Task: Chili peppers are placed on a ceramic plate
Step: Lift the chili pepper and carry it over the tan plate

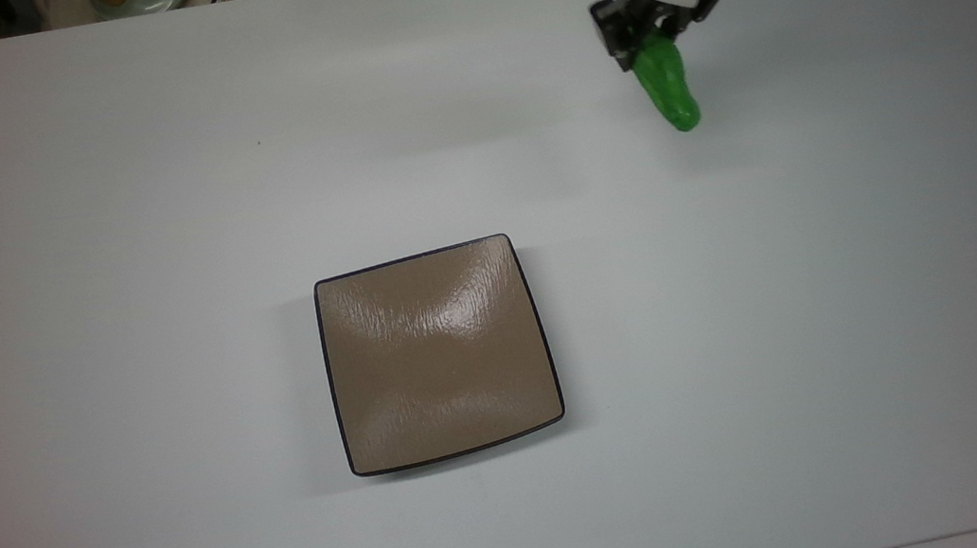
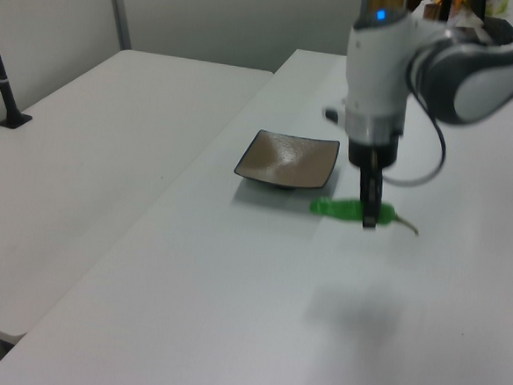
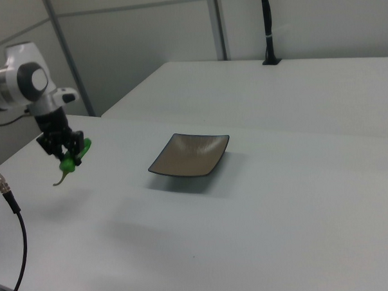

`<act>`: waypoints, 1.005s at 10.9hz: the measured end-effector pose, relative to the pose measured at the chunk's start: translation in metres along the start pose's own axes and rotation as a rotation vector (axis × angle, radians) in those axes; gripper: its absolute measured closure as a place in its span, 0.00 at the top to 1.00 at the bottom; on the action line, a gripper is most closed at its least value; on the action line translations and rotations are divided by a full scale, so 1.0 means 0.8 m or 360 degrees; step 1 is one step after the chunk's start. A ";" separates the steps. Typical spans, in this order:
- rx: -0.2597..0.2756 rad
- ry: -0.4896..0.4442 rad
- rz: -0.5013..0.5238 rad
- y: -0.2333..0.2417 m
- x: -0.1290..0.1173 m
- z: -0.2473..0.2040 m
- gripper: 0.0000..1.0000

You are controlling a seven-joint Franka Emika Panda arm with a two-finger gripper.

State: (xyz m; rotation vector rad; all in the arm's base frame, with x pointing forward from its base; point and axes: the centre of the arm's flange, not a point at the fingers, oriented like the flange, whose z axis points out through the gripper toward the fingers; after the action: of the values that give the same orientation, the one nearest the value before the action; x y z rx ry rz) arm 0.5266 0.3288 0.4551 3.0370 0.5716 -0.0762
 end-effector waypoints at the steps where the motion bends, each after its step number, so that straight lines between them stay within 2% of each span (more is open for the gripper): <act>1: -0.0007 0.0001 0.0017 0.031 0.007 -0.025 0.44; 5: 0.0069 0.0015 0.0062 0.187 0.018 -0.086 0.44; 9: 0.0050 -0.0006 0.0174 0.265 0.035 -0.062 0.44; 11: 0.0045 0.0085 0.0234 0.298 0.059 -0.043 0.44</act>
State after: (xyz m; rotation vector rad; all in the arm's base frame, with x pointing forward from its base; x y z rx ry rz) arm 0.6588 0.1259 0.4965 3.1054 0.3519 0.0027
